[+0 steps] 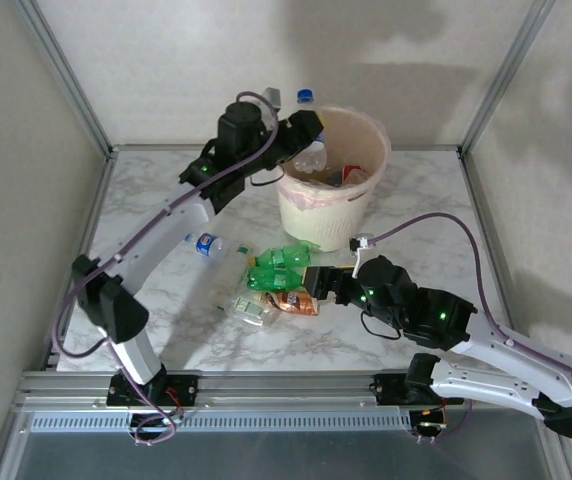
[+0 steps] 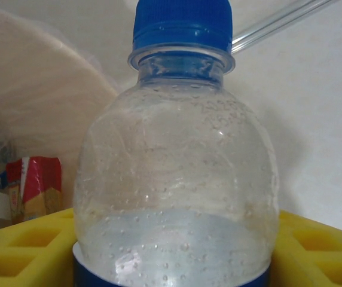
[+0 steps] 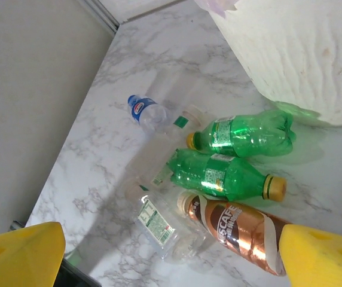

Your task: Put the plastic bottles in the bin

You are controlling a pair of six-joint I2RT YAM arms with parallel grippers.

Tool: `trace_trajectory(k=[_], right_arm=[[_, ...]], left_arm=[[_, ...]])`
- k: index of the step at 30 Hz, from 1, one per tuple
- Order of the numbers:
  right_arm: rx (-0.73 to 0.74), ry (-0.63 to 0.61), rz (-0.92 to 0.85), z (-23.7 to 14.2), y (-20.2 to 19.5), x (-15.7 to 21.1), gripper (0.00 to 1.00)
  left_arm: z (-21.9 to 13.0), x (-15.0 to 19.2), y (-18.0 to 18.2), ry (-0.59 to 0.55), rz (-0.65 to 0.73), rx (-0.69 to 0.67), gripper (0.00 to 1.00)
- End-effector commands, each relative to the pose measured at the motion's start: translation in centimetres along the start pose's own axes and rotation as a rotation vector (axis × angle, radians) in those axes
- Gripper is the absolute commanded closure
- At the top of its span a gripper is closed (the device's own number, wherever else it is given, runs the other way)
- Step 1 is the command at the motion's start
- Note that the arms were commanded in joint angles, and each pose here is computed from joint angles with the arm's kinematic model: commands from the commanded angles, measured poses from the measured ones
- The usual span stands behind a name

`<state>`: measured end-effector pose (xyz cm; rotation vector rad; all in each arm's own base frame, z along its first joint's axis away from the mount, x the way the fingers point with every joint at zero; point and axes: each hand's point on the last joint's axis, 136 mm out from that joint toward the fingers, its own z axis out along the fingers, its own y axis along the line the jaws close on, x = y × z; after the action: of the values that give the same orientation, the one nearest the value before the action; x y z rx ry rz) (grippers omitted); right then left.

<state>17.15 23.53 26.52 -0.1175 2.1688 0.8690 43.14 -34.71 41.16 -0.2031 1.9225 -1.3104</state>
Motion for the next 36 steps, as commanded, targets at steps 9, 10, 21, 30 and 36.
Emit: trace_trajectory(k=[9,10,21,30,36], right_arm=[[0.011,0.02,0.017,0.7,-0.4,1.0,0.08],[0.011,0.02,0.017,0.6,-0.4,1.0,0.08],[0.004,0.132,-0.097,3.7,1.4,2.8,0.08],[-0.048,0.356,-0.271,10.4,4.0,8.1,0.1],[-0.055,0.442,-0.343,13.0,4.6,10.2,0.1]], left_arm=[[3.7,1.8,3.0,0.041,0.049,-0.141,0.19],[3.6,1.7,2.8,0.037,0.054,-0.133,0.17],[-4.2,-4.0,-0.7,-0.176,0.19,-0.199,0.12],[-16.7,-5.1,9.2,-0.36,0.108,-0.39,0.01],[-21.0,-1.8,14.7,-0.334,0.089,-0.485,0.01]])
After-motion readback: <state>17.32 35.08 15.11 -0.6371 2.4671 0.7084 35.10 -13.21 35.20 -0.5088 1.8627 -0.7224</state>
